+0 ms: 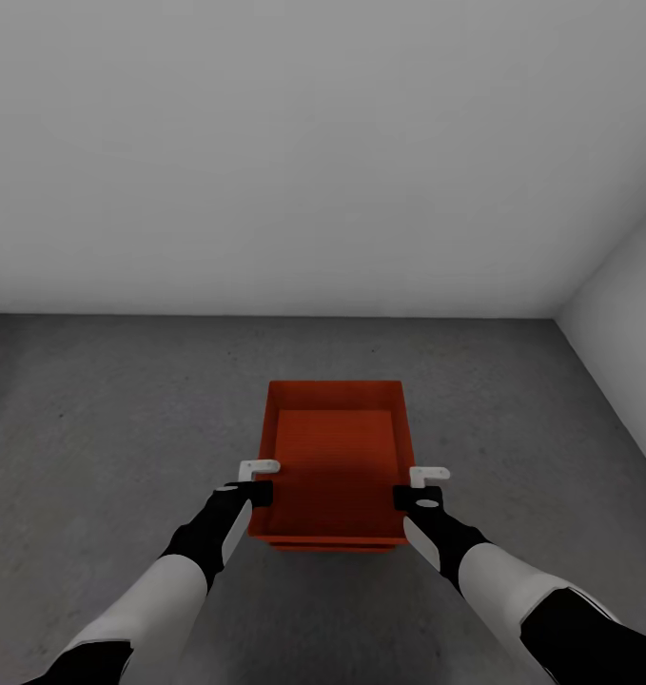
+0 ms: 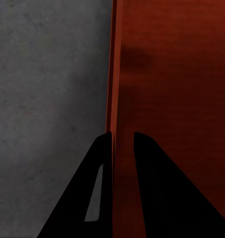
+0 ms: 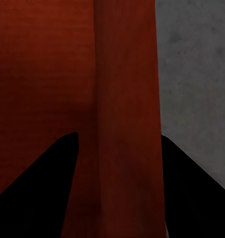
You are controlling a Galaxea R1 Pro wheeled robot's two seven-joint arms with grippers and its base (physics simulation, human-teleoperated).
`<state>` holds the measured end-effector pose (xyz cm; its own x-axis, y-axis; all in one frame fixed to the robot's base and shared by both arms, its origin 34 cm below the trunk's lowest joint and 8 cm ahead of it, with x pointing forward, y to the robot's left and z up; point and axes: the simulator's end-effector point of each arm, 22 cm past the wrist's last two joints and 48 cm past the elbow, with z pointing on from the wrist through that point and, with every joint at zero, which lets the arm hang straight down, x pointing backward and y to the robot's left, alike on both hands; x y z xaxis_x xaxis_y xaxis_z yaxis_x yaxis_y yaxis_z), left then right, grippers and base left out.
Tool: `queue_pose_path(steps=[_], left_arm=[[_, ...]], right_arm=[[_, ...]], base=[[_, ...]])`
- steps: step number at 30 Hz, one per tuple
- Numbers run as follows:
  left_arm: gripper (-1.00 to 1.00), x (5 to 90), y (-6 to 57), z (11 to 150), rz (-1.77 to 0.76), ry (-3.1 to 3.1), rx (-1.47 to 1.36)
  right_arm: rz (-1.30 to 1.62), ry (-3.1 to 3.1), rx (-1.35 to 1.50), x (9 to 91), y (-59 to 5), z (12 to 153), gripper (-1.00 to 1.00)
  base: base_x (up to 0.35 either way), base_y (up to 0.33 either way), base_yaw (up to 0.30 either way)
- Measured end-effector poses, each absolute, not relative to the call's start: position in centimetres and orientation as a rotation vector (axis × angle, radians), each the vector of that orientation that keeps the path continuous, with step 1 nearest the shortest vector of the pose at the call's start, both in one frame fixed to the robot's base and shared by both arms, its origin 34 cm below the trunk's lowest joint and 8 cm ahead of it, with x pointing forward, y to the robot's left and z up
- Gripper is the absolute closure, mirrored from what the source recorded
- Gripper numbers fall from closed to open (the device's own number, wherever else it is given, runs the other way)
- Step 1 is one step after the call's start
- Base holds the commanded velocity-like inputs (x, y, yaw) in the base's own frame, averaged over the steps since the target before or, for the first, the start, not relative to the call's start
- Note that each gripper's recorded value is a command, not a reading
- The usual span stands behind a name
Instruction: Move the two storage containers from the living room to the garage. In the garage, place one container on the floor and stack the other container on top of it (either order is fine).
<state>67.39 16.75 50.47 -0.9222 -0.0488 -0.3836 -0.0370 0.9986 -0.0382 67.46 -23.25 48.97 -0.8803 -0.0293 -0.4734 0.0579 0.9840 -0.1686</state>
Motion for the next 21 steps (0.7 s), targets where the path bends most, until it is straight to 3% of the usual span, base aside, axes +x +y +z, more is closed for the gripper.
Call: queue_pose_path(steps=[21], left_arm=[[1.00, 67.0, 16.8, 48.7, -0.037, 2.758, -0.055]], right_arm=[[-0.238, 2.649, 0.027, 67.0, -22.9, 47.2, 1.00]], base=[[0.000, 0.000, 0.000]])
